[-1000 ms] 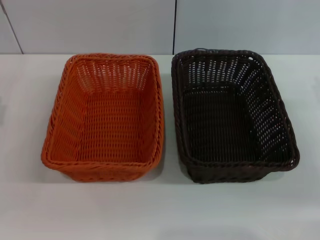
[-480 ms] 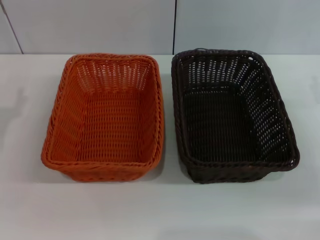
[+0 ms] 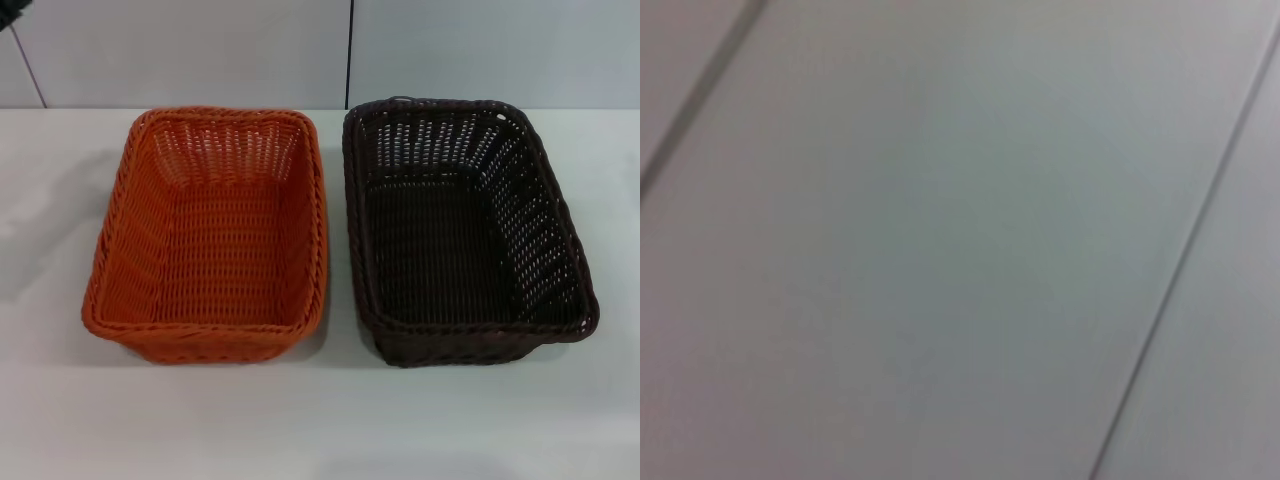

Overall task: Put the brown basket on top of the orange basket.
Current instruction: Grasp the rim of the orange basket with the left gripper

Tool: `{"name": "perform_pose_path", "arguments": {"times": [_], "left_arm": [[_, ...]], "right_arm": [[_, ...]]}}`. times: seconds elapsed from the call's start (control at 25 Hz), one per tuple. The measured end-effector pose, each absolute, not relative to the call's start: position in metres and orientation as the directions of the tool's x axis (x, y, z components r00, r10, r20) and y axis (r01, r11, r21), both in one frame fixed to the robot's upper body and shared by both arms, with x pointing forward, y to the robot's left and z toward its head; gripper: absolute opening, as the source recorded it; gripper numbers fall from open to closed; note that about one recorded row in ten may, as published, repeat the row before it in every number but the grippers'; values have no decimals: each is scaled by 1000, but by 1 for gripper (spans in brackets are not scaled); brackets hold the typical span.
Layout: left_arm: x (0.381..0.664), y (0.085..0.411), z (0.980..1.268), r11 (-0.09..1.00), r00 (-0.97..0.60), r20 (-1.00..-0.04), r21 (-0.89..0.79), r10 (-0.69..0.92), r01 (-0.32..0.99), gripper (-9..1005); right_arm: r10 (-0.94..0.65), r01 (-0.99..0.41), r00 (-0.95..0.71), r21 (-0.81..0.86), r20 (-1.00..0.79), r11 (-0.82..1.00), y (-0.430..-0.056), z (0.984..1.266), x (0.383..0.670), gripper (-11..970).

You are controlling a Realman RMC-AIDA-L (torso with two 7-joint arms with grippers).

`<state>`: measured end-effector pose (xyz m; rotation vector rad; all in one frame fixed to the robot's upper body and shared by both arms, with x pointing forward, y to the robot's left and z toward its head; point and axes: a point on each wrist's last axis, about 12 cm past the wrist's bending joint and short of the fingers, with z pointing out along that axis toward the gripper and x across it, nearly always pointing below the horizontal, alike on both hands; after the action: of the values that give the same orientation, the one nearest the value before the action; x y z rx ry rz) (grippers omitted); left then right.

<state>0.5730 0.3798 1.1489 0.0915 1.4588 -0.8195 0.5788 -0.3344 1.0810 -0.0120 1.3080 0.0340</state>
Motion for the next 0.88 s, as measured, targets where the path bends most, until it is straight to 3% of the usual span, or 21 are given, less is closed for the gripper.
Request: {"name": "perform_pose_path", "arguments": {"times": [0.24, 0.32, 0.52, 0.6, 0.88], "left_arm": [[589, 377, 1167, 725, -236, -920, -393, -314, 566, 768], [602, 366, 1174, 711, -373, -916, -360, -148, 604, 768], [612, 360, 1179, 712, -413, -907, -340, -77, 614, 768], [630, 351, 1181, 762, -523, -849, -294, 69, 577, 768], [643, 347, 1178, 851, -620, -768, -208, 163, 482, 768]], "right_arm": [[20, -32, 258, 12, -966, 999, -334, 1081, 579, 638], [19, -32, 258, 11, -966, 999, -334, 1081, 579, 638], [17, -30, 254, 9, -967, 1000, -335, 1080, 579, 638], [15, -29, 253, 8, -967, 1000, -335, 1080, 579, 638], [16, -23, 252, 10, -967, 1000, -336, 1080, 579, 638]]}}
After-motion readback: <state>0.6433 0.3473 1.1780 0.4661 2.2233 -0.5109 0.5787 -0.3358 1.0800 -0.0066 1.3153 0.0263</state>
